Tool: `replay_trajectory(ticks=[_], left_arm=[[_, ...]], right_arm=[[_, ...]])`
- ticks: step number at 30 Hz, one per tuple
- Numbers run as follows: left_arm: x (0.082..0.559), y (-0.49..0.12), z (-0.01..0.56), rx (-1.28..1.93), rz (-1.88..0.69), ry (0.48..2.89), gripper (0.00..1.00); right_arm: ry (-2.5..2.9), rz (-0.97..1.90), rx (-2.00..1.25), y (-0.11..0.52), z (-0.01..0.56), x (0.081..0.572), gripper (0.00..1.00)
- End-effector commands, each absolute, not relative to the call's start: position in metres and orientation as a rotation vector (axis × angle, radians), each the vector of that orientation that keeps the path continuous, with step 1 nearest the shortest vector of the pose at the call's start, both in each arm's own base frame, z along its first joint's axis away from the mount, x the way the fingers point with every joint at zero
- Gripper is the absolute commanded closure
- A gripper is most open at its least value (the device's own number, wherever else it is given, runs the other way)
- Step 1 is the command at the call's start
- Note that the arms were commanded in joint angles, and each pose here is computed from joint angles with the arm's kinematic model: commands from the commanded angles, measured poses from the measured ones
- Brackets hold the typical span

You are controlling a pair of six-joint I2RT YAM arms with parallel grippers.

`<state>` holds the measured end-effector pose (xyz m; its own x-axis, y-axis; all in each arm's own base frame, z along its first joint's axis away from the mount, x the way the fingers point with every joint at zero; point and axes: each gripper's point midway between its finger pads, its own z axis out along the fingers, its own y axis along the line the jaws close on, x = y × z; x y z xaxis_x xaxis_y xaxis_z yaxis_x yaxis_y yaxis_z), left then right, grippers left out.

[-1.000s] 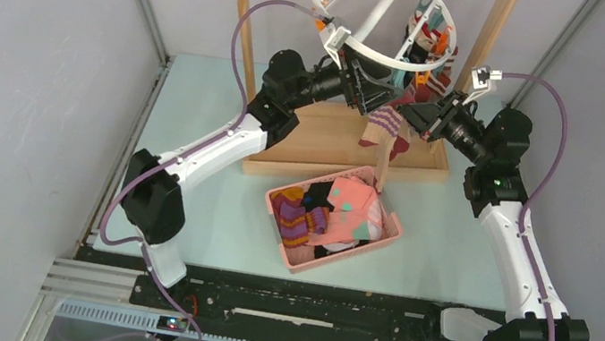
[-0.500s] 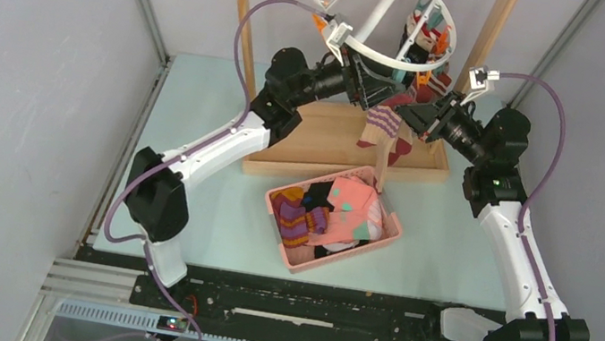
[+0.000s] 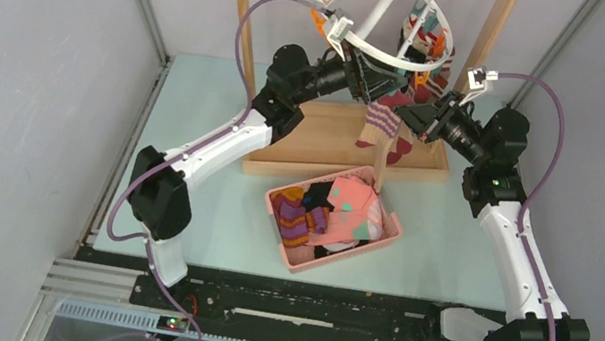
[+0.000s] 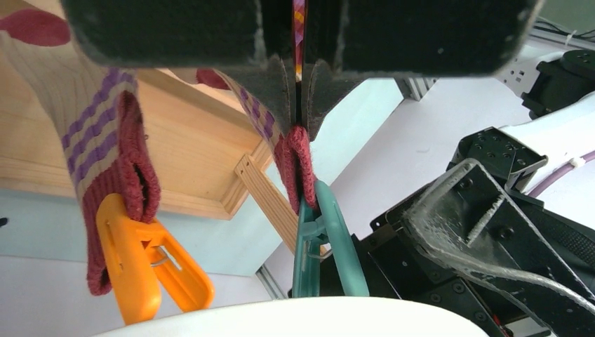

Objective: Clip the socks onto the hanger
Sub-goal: Clamp the sock onto the hanger.

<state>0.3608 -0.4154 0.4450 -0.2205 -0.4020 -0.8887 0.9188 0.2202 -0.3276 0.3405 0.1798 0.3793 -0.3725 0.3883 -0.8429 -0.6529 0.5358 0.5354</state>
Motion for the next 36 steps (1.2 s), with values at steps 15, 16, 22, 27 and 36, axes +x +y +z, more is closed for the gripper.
replay_trajectory(ticks=[15, 16, 22, 27, 36], left_arm=[[0.352, -0.412, 0.483, 0.571, -1.365, 1.138, 0.73], [0.352, -0.412, 0.483, 0.57, -1.364, 1.138, 0.73], [0.351, -0.41, 0.48, 0.57, -1.369, 1.14, 0.63], [0.353, -0.41, 0.476, 0.568, -1.365, 1.15, 0.45], [0.357, -0.414, 0.474, 0.556, -1.366, 1.156, 0.33]], right_arm=[[1.534, 1.094, -0.276, 0.179, 0.407, 0.336, 1.0], [1.532, 1.094, -0.275, 0.179, 0.408, 0.336, 1.0], [1.536, 1.092, -0.274, 0.178, 0.407, 0.335, 1.0], [1.531, 1.098, -0.276, 0.179, 0.408, 0.335, 1.0], [1.525, 1.097, -0.278, 0.179, 0.409, 0.336, 1.0]])
